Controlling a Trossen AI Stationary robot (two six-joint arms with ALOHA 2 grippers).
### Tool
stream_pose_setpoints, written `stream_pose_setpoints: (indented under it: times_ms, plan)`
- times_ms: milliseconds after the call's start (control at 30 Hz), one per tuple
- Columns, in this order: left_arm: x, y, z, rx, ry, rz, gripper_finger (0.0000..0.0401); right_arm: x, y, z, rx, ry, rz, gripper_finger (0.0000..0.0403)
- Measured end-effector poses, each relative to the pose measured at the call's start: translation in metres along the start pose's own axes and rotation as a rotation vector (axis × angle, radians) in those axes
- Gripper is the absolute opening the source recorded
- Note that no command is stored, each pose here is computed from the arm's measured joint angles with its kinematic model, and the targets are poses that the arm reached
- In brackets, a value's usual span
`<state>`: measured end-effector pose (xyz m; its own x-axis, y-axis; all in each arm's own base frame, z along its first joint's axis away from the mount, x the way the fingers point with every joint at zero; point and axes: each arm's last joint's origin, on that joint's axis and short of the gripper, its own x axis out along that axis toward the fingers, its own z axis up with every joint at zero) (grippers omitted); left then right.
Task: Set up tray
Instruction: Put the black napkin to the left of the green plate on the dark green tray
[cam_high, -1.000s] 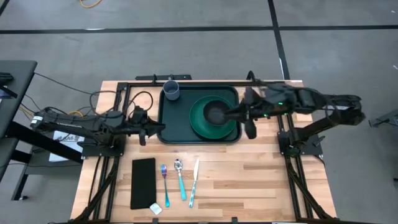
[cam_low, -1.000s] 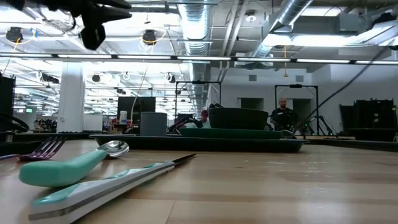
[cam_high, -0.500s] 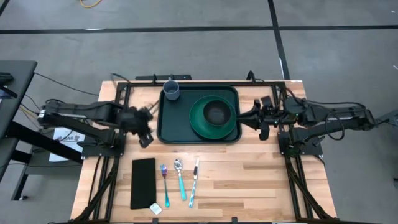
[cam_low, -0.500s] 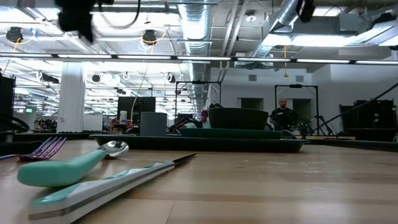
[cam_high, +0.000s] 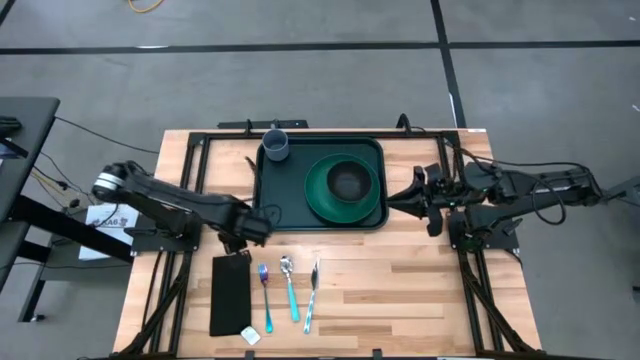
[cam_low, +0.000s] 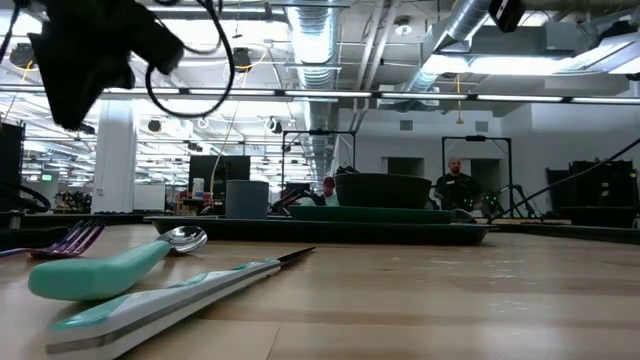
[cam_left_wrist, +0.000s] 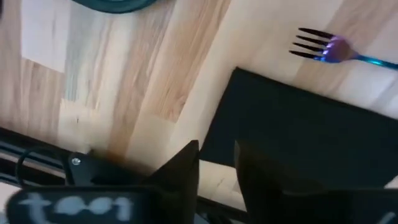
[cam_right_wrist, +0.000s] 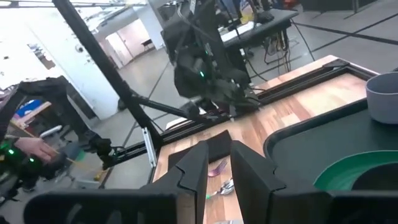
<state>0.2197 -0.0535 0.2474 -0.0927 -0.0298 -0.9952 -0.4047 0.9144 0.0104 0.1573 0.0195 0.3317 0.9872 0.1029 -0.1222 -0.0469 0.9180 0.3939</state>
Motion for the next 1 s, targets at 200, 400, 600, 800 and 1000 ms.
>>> stream_pose_setpoints:
  times_ms: [200, 400, 600, 800, 1000]
  plan:
    - [0.027, -0.015, 0.011, 0.055, 0.108, 0.097, 0.016, -0.01, 0.001, 0.001, 0.0, -0.011, 0.008, 0.0064]
    - [0.033, -0.022, -0.002, 0.056, 0.193, 0.21, 0.0169, -0.015, 0.002, 0.003, 0.024, -0.033, 0.017, 0.0064]
    - [0.035, -0.028, -0.003, 0.065, 0.161, 0.201, 0.0169, -0.018, 0.002, 0.004, 0.034, -0.041, 0.019, 0.0064]
    - [0.038, -0.039, 0.003, 0.184, 0.102, 0.077, 0.0169, -0.016, 0.002, 0.004, 0.035, -0.037, 0.017, 0.0064]
    - [0.056, -0.039, 0.001, 0.218, 0.11, 0.024, 0.0169, -0.016, 0.002, 0.004, 0.055, -0.037, 0.018, 0.0064]
